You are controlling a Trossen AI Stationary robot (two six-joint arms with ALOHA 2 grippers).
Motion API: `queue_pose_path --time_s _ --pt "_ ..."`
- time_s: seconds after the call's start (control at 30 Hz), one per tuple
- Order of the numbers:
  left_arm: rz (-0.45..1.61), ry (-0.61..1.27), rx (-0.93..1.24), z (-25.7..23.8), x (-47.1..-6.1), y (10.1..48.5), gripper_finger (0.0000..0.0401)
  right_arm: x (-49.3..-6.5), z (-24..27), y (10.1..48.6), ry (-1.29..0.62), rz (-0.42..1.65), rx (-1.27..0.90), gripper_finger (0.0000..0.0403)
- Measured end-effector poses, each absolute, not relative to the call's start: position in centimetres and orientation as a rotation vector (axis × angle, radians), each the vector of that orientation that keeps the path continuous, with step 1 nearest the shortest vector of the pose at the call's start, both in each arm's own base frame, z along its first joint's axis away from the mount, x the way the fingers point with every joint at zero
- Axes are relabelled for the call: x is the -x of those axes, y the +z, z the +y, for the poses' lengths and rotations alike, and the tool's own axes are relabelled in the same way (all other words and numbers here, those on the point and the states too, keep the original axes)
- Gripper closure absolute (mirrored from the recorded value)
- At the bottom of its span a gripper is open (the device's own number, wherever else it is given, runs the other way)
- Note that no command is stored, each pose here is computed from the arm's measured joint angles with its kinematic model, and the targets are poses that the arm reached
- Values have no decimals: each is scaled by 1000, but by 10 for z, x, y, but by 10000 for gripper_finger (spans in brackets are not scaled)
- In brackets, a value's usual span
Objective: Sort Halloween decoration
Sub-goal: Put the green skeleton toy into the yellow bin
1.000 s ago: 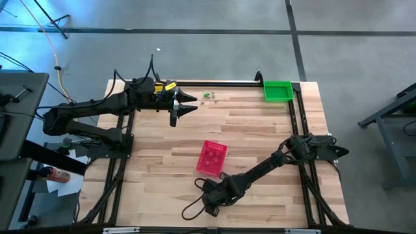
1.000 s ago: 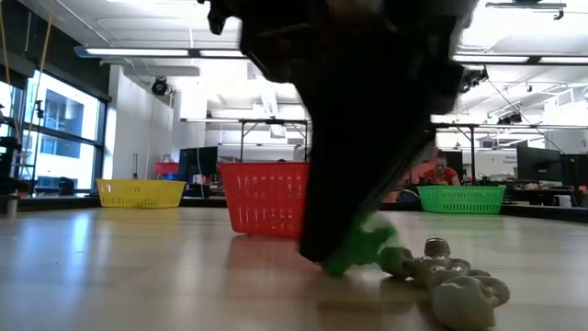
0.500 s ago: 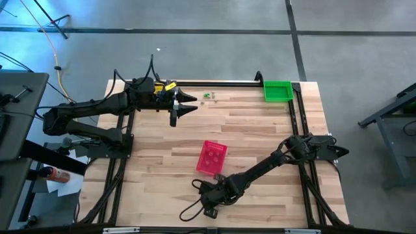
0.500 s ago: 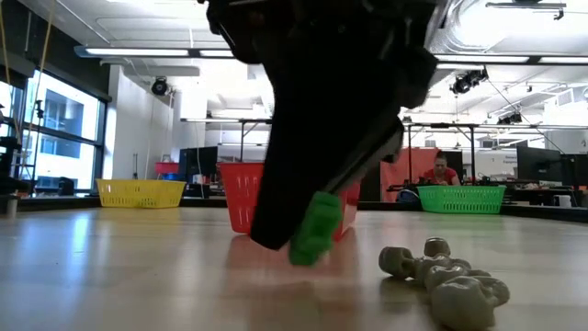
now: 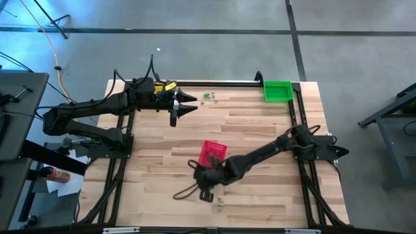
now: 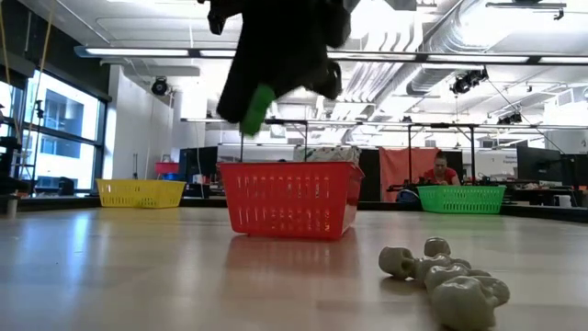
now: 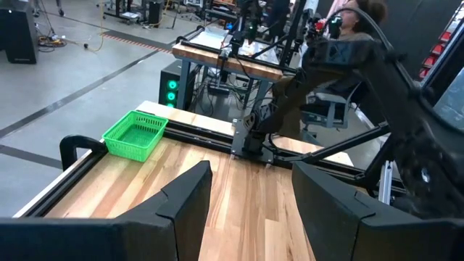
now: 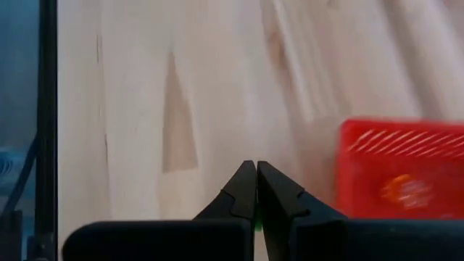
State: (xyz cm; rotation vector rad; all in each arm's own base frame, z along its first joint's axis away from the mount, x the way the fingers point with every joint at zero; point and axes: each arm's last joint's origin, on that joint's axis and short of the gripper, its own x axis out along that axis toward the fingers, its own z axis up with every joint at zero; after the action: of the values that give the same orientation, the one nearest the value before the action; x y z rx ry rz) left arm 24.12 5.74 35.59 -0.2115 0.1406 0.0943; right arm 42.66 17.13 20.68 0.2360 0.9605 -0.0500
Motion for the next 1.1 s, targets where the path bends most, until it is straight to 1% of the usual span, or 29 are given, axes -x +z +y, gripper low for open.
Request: queue_pose_path --time_s 0.17,0.3,0.5,0.67,0.9,1.1 --pt "141 94 212 57 -241 356 219 -420 142 240 -83 933 -165 403" --pt "141 94 211 57 -241 356 219 -407 117 267 -138 936 -89 403" --pt "141 94 211 57 -241 356 219 -387 84 299 -189 910 -44 403" --pt "141 94 211 57 -241 356 219 -351 61 302 -247 861 -119 403" --pt "141 94 211 57 -241 356 219 -287 42 298 -300 629 -277 403" --pt "141 94 212 57 -241 356 219 -249 27 290 -261 402 -313 403"
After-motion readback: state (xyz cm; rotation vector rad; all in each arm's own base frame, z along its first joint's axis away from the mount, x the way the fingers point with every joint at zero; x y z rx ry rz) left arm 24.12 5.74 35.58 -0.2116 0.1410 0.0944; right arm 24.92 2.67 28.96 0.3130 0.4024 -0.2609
